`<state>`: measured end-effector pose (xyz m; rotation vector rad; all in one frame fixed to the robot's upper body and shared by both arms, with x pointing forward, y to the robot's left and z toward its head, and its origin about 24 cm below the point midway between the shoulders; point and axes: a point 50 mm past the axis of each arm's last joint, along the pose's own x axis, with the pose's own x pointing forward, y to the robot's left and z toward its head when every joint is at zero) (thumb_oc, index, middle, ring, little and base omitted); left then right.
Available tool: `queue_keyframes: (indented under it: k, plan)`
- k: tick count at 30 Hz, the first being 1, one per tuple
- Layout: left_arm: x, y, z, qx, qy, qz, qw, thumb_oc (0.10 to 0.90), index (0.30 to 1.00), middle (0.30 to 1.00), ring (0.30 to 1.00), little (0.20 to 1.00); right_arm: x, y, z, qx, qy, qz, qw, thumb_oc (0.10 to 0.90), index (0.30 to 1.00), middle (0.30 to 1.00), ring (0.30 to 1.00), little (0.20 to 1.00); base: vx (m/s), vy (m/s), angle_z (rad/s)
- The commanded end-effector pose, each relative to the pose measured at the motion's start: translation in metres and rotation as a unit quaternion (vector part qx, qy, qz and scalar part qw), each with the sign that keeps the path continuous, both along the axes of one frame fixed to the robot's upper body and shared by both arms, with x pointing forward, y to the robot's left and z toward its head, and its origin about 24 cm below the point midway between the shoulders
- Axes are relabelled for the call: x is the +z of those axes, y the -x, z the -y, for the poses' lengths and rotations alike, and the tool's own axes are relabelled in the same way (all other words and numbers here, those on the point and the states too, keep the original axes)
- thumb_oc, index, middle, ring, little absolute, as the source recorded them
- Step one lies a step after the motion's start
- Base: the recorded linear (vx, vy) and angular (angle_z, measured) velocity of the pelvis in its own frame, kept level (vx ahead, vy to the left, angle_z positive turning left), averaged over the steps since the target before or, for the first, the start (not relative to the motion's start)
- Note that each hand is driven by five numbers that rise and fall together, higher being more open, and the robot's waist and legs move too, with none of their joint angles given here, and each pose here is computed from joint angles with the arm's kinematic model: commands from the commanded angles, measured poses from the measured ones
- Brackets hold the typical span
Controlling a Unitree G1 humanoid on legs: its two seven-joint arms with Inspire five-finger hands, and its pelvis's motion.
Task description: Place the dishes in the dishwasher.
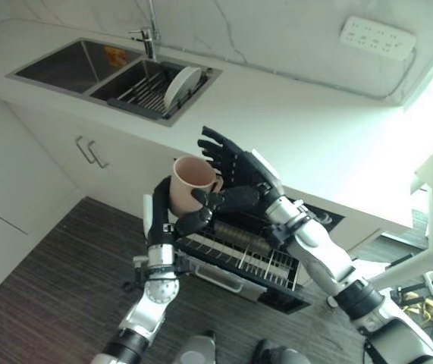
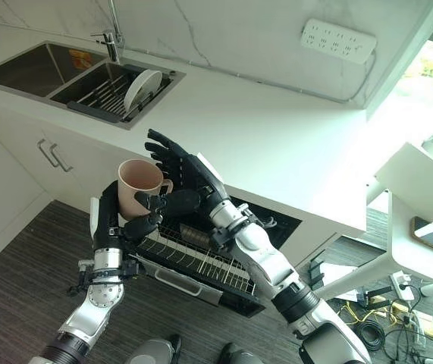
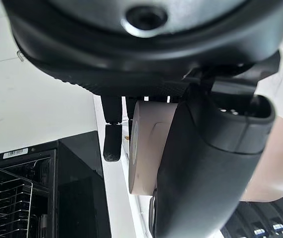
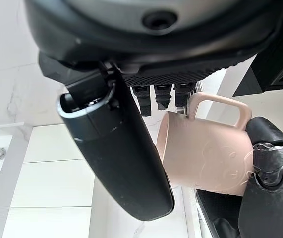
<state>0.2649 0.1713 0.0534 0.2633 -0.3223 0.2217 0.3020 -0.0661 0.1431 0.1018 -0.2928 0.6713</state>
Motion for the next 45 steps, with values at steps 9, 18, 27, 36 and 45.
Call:
queue_keyframes:
  k: [9,18,27,36,45]
  plan:
    - [0.063,-0.002,0.008,-0.046,-0.030,0.148,0.987,0.400,0.300,0.300,0.300,0.300,0.029,0.003,-0.019,0.041,0.027,0.093,0.994,0.800,0.900,0.900,0.900,0.900,0.00,0.004,0.00]
    - [0.050,-0.005,0.030,-0.054,-0.061,0.158,0.984,0.400,0.300,0.300,0.300,0.300,0.043,-0.002,-0.016,0.059,0.012,0.106,0.992,0.800,0.900,0.900,0.900,0.900,0.00,-0.036,0.00]
    - [0.044,-0.004,0.034,-0.074,-0.063,0.146,0.984,0.400,0.300,0.300,0.300,0.300,0.055,-0.002,-0.020,0.049,-0.039,0.111,0.992,0.800,0.900,0.900,0.900,0.900,0.00,0.000,0.00]
    - [0.042,-0.003,0.039,-0.091,-0.067,0.141,0.984,0.400,0.300,0.300,0.300,0.300,0.051,-0.001,-0.023,0.073,-0.080,0.075,0.991,0.800,0.900,0.900,0.900,0.900,0.00,0.000,0.00]
    - [0.040,-0.003,0.041,-0.093,-0.069,0.137,0.984,0.400,0.300,0.300,0.300,0.300,0.048,0.001,-0.026,0.086,-0.111,0.058,0.988,0.800,0.900,0.900,0.900,0.900,0.00,0.000,0.00]
